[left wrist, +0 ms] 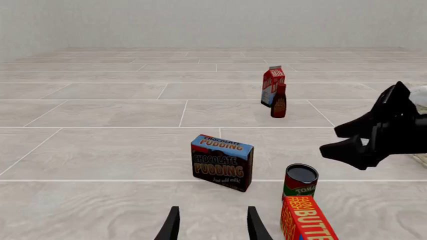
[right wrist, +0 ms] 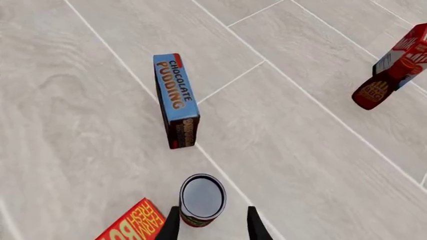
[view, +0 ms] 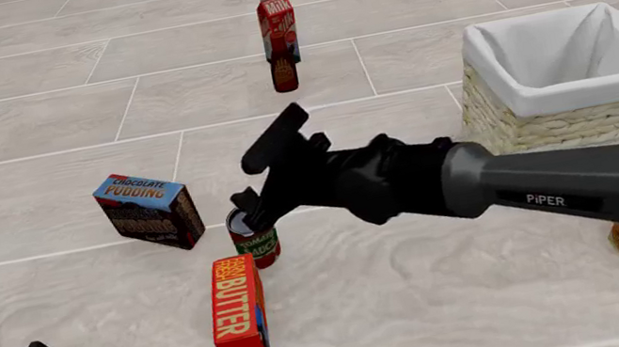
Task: Pick the tomato sauce and place it in the basket.
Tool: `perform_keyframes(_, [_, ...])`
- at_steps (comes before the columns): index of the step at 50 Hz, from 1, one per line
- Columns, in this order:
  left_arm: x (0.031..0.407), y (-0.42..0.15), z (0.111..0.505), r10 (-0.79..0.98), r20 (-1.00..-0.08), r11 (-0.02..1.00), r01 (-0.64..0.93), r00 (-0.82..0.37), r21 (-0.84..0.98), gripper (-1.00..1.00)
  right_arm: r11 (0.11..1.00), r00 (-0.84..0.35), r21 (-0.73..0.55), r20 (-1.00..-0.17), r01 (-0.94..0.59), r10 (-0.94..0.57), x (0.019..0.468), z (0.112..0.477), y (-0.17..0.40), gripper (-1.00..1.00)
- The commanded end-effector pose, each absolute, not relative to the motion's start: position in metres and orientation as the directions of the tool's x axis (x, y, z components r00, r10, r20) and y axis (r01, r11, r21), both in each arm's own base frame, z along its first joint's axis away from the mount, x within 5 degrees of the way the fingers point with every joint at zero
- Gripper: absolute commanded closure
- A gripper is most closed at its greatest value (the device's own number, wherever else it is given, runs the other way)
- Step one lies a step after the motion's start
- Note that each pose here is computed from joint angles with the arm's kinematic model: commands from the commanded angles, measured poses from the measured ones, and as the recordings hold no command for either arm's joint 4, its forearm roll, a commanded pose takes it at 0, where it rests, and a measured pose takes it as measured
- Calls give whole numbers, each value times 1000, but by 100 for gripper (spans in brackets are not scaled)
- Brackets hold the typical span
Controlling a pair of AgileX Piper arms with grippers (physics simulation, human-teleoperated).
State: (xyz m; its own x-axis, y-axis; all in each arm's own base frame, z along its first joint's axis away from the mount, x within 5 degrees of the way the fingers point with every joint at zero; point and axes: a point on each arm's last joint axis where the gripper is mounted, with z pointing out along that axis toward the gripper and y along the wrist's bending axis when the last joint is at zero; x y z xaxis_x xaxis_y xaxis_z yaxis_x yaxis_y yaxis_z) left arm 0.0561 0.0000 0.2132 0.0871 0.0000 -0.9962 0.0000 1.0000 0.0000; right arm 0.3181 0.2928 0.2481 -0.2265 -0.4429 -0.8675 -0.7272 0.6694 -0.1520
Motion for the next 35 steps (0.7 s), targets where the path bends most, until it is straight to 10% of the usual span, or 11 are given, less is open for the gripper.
perform_keyframes(1, [56,0,213,0,-996,1000,0,87,0,-100,668,-232,-149,-865,-729,-445,323,242,298,-100])
perform_keyframes(35, [56,0,213,0,-996,1000,0,87,0,-100,662,-242,-143,-857,-736,-454,330,225,311,-100])
